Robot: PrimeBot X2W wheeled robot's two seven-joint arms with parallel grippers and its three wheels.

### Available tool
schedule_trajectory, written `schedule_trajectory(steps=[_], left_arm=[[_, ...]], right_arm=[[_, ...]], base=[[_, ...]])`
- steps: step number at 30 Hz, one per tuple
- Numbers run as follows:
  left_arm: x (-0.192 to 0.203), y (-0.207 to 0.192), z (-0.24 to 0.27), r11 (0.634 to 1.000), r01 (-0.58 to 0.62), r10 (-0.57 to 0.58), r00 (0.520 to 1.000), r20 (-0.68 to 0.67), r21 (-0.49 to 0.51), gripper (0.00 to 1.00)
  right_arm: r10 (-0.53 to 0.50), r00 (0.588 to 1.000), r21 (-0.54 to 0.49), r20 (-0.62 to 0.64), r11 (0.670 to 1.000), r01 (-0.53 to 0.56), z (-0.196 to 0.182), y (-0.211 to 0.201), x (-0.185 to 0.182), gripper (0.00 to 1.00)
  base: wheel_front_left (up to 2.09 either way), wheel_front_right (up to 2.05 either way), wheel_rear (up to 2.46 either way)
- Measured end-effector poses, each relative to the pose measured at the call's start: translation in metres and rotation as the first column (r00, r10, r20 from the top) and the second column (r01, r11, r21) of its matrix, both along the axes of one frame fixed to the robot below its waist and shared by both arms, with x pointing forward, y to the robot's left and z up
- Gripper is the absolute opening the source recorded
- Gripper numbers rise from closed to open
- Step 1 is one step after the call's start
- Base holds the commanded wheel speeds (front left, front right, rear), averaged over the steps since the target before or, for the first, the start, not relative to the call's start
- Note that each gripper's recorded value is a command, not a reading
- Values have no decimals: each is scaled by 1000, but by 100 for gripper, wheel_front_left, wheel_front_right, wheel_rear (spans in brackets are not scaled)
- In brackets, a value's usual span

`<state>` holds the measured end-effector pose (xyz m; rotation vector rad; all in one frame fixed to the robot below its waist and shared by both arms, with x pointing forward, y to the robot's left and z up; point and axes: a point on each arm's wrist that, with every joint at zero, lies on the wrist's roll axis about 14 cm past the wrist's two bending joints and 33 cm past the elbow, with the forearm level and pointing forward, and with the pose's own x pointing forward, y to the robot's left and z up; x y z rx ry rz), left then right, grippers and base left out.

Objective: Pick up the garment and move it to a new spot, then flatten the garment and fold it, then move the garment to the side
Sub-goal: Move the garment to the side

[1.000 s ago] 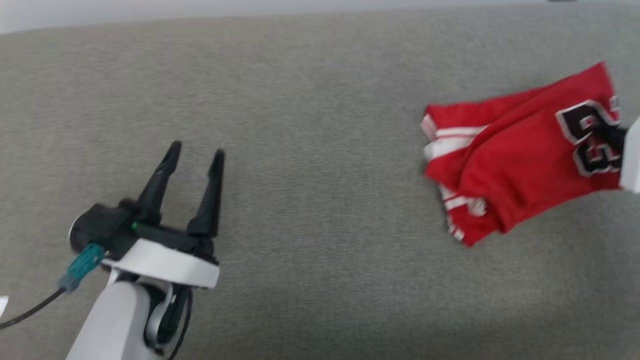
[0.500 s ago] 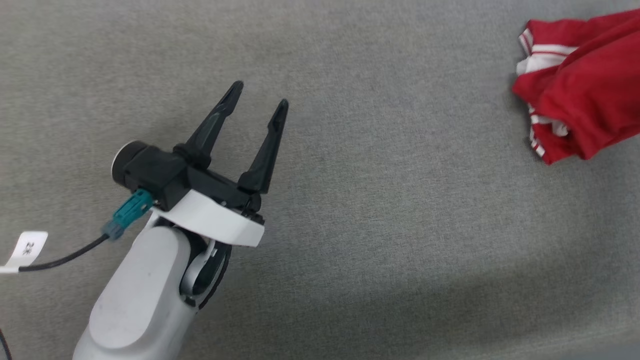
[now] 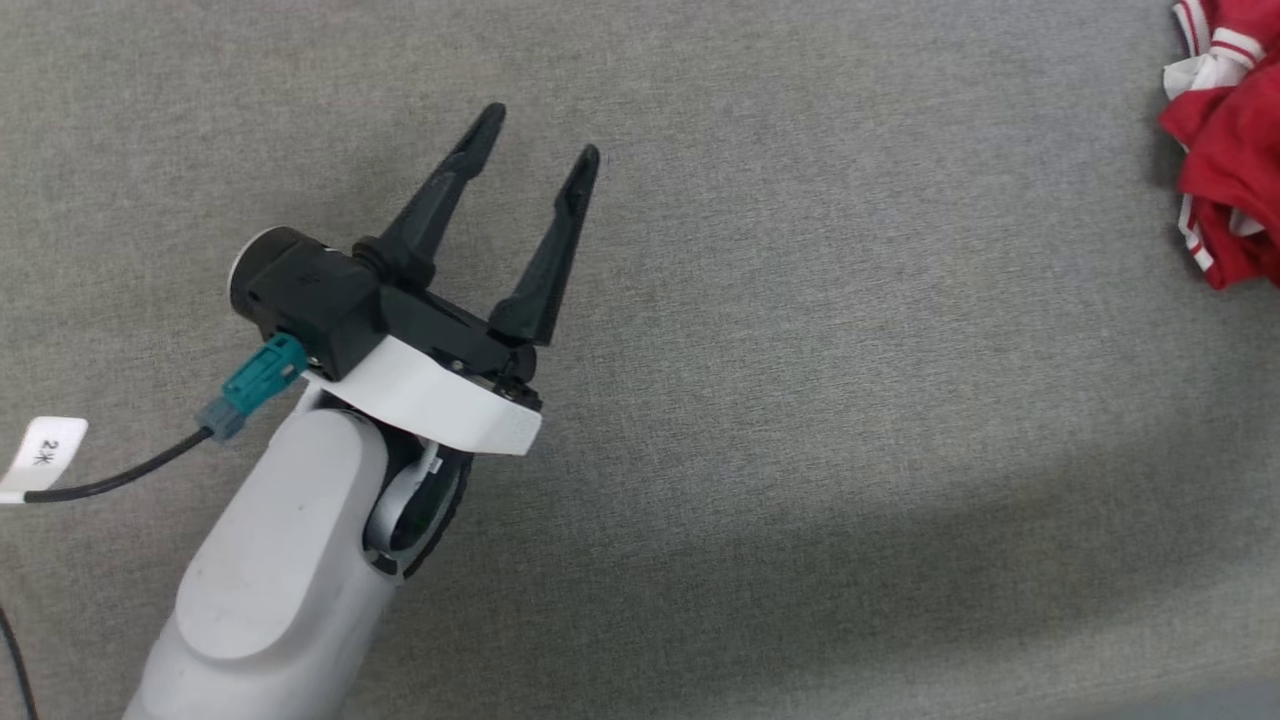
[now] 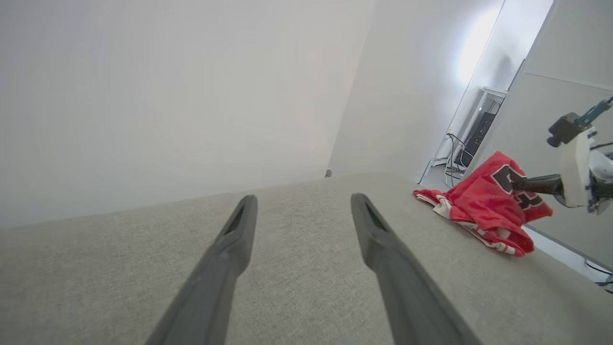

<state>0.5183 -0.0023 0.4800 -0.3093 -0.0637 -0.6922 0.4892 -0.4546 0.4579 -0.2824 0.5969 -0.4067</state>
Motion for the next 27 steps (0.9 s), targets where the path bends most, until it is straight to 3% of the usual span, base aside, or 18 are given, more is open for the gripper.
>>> schedule_trajectory(steps=[6, 9, 10, 11, 20, 27], left_arm=[[7, 14, -1, 999, -41, 41, 999, -5, -4, 100], [10, 22, 2, 998, -65, 65, 998, -1, -13, 100], [12, 24, 5, 997, -75, 75, 997, 3, -20, 100], [12, 26, 9, 996, -85, 85, 996, 6, -34, 100], [10, 58, 28, 980, -186, 187, 982, 19, -72, 100], [-4, 92, 43, 955, -284, 287, 958, 26, -81, 100]], right_arm=[[-42, 999, 36, -6, 998, 42, -18, -2, 2, 3], [-64, 998, 41, 4, 997, 64, -17, -6, 4, 53], [-72, 997, 48, 9, 996, 72, -16, -6, 4, 93], [-76, 997, 47, 19, 996, 75, -14, -7, 5, 100], [-53, 988, 36, 147, 998, 48, 21, -3, 16, 100], [21, 949, 97, 314, 994, -54, 47, 41, 36, 100]], base=[[0, 0, 0], [0, 0, 0], [0, 0, 0], [0, 0, 0], [0, 0, 0], [0, 0, 0]])
